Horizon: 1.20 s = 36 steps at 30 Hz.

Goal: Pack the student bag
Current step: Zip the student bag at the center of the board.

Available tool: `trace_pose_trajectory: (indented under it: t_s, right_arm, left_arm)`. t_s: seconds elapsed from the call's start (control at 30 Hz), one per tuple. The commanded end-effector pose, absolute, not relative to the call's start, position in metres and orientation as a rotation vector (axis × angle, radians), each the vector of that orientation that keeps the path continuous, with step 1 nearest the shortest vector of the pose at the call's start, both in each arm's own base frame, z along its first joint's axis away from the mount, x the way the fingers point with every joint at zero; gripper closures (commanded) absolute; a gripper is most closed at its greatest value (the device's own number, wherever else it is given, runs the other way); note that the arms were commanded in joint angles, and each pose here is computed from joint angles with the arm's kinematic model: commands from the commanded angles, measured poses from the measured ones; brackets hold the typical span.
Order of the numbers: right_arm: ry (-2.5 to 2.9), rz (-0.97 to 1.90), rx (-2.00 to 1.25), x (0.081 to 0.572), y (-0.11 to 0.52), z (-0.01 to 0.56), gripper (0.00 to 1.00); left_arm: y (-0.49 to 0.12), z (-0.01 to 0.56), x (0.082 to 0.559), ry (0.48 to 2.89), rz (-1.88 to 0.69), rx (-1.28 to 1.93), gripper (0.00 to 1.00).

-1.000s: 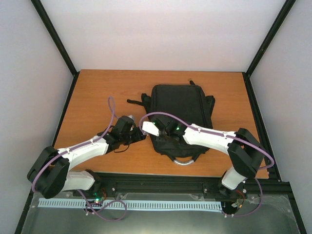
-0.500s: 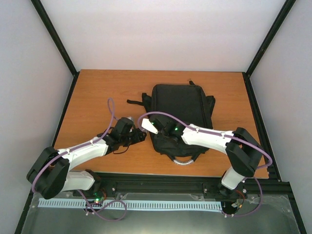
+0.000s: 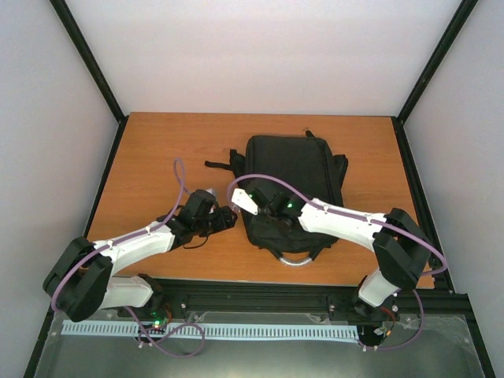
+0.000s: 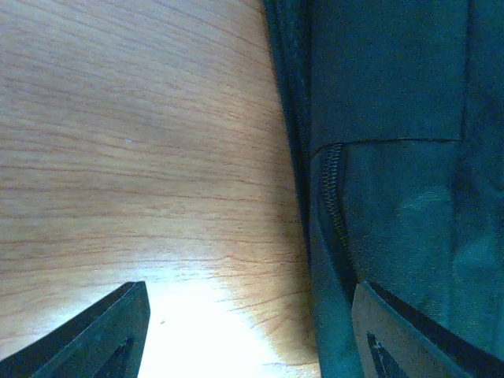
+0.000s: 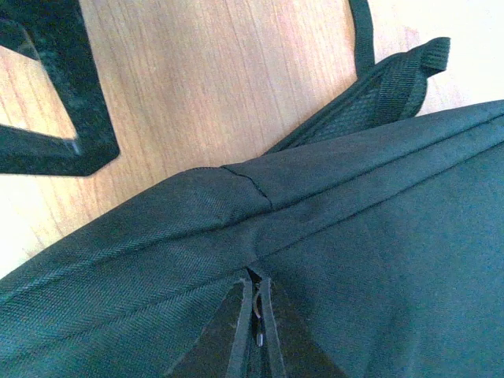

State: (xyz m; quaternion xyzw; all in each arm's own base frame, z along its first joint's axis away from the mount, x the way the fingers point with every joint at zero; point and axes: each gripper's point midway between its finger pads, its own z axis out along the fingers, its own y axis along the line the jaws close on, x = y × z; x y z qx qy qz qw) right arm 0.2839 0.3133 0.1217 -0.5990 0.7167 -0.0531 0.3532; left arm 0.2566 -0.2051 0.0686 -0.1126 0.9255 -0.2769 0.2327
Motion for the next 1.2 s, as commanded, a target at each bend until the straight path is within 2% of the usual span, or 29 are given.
trace_pose_trajectory:
  t_s: [0.0,0.2,0.43,0.63,0.73,0.9,1.17]
  right_arm:
    - [1.871,-0.024,-1.499,0.284,0.317,0.137,0.97]
    - [1.891,0.131,-1.465,0.275,0.311,0.146,0.97]
    - [1.969,0.301,-1.403,0.275,0.303,0.149,0.97]
    - [2.019,0.388,-1.375,0.272,0.300,0.143,0.97]
    - [2.077,0.494,-1.312,0.272,0.300,0.144,0.97]
    - [2.229,0.787,-1.123,0.275,0.289,0.150,0.97]
    - [2.304,0.956,-1.064,0.270,0.289,0.152,0.97]
  left_arm:
    - [-0.218,0.090,0.264,2.464,-0.892,-0.278,0.26]
    - [-0.250,0.110,0.270,2.406,-1.097,-0.188,0.22]
    - [-0.279,0.118,0.282,2.374,-1.244,-0.123,0.24]
    - [-0.292,0.127,0.287,2.323,-1.326,-0.088,0.31]
    - [-0.290,0.133,0.287,2.305,-1.329,-0.101,0.31]
    - [-0.280,0.134,0.280,2.319,-1.294,-0.115,0.24]
    - [-0.286,0.122,0.274,2.351,-1.328,-0.103,0.27]
